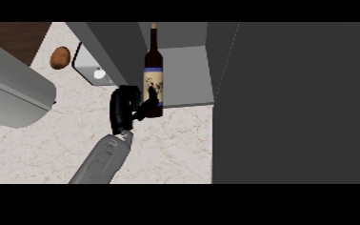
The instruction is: Pick up the wine, place it into the cabinet and close the cabinet
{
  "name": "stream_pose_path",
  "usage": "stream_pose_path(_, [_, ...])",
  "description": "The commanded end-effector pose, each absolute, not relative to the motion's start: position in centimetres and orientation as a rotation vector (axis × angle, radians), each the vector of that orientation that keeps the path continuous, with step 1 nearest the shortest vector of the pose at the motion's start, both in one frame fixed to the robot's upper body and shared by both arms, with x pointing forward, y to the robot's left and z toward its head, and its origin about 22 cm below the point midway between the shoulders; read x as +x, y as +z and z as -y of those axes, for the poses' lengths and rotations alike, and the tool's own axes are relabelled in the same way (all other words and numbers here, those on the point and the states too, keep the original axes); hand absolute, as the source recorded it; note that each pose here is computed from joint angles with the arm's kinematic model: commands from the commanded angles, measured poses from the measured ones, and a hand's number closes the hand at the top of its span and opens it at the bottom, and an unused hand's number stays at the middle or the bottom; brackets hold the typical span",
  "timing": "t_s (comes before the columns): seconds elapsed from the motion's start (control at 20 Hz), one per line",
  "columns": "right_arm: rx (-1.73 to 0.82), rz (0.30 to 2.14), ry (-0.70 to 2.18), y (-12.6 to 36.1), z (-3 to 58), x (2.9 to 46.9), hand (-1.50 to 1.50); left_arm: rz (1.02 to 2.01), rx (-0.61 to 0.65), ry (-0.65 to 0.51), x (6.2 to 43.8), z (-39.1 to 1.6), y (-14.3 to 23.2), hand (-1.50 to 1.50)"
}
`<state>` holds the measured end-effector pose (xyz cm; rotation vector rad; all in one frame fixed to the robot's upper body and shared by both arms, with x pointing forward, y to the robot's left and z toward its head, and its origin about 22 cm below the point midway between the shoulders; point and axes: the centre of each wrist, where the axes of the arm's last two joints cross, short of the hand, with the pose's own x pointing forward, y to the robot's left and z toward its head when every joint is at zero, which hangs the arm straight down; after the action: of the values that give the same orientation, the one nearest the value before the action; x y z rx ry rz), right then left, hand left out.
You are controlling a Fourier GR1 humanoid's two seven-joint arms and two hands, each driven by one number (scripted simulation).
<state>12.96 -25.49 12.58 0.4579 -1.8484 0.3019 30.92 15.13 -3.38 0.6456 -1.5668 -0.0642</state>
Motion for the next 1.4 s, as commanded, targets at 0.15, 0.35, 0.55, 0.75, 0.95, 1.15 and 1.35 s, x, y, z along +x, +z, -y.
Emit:
stream_pose_path(0.15, [0.519, 1.853, 0.308, 13.4, 25.4, 12.1, -1.50, 1.507, 0.532, -0.114, 34.5, -12.4, -2.0, 1.50])
stream_pose_path(0.35, [0.518, 1.852, 0.302, 13.0, 25.3, 12.3, -1.50, 1.498, 0.527, -0.046, 35.1, -11.9, -1.2, 1.50])
stream_pose_path(0.55, [0.521, 1.850, 0.304, 12.7, 25.6, 12.4, -1.50, 1.543, 0.580, -0.011, 35.9, -11.9, -0.2, 1.50])
stream_pose_path(0.75, [0.543, 1.841, 0.323, 12.9, 25.5, 12.6, -1.50, 1.614, 0.706, -0.165, 35.8, -13.8, -0.9, 1.50])
stream_pose_path(0.95, [0.542, 1.859, 0.319, 13.1, 25.6, 12.4, -1.50, 1.653, 0.755, -0.239, 35.8, -12.9, -0.9, 1.50])
stream_pose_path(1.15, [0.577, 1.860, 0.327, 13.0, 24.9, 12.6, -1.50, 1.651, 0.772, -0.286, 36.1, -12.2, -0.6, 1.50])
stream_pose_path(1.35, [0.570, 1.858, 0.331, 12.9, 25.6, 12.4, -1.50, 1.642, 0.742, -0.273, 35.8, -9.8, -0.1, 1.50])
